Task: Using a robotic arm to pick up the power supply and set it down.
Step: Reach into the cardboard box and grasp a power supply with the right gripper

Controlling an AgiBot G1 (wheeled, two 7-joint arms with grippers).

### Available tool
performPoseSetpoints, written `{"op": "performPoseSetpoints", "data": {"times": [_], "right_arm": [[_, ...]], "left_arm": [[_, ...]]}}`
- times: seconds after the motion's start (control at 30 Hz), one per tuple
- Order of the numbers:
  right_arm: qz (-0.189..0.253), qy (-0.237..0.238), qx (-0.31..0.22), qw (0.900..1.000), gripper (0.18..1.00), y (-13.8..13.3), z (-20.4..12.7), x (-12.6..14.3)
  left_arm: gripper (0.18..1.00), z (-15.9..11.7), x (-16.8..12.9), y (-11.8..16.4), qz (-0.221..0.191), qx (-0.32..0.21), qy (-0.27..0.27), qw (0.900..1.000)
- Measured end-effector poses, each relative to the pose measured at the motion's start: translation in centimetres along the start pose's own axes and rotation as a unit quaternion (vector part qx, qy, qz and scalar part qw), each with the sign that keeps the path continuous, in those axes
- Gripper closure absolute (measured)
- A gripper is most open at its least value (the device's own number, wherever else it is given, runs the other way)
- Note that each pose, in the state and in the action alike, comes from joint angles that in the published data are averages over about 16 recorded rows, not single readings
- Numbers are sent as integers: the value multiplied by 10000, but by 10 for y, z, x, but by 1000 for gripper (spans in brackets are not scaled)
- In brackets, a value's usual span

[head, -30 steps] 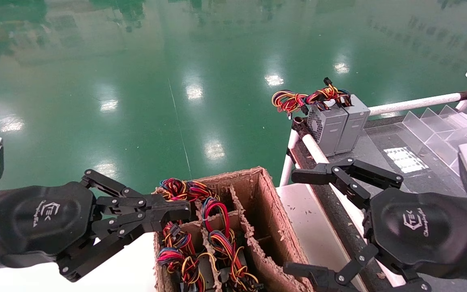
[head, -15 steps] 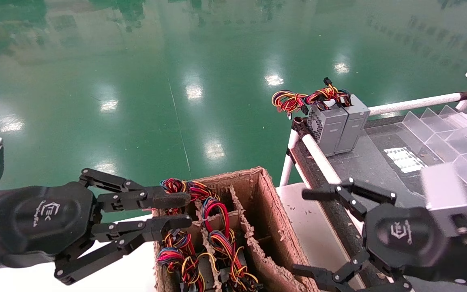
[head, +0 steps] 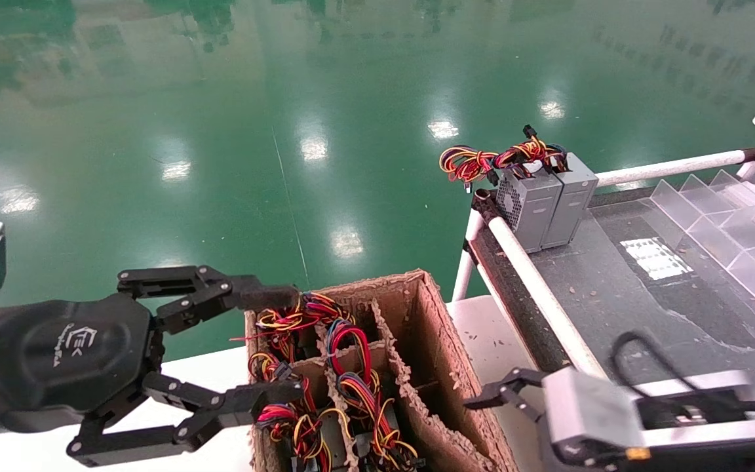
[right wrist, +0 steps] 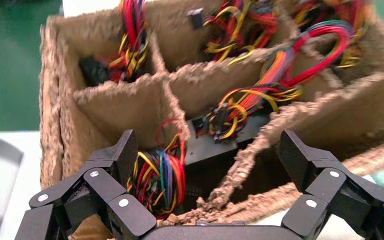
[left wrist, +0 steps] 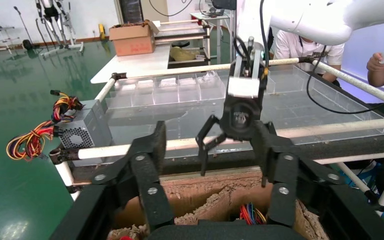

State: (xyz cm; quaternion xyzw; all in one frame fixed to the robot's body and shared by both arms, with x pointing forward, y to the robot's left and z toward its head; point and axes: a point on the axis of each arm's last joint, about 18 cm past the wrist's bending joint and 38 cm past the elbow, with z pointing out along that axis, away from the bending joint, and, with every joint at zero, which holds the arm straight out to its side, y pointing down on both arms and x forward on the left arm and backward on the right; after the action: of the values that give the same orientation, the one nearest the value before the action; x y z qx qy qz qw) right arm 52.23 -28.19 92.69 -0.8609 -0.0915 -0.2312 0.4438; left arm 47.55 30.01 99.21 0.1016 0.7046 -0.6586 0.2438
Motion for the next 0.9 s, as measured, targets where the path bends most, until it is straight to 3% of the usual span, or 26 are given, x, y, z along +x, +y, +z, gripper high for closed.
{"op": "performPoseSetpoints", "data": {"times": [0.43, 0.9], "right_arm": [[-426, -472, -626, 9960, 178, -4, 26, 4], [-547, -592, -960, 9921, 178, 5, 43, 6]], "left_arm": [[343, 0, 0, 0, 0, 0, 0, 10000], [204, 0, 0, 0, 0, 0, 0, 10000]]}}
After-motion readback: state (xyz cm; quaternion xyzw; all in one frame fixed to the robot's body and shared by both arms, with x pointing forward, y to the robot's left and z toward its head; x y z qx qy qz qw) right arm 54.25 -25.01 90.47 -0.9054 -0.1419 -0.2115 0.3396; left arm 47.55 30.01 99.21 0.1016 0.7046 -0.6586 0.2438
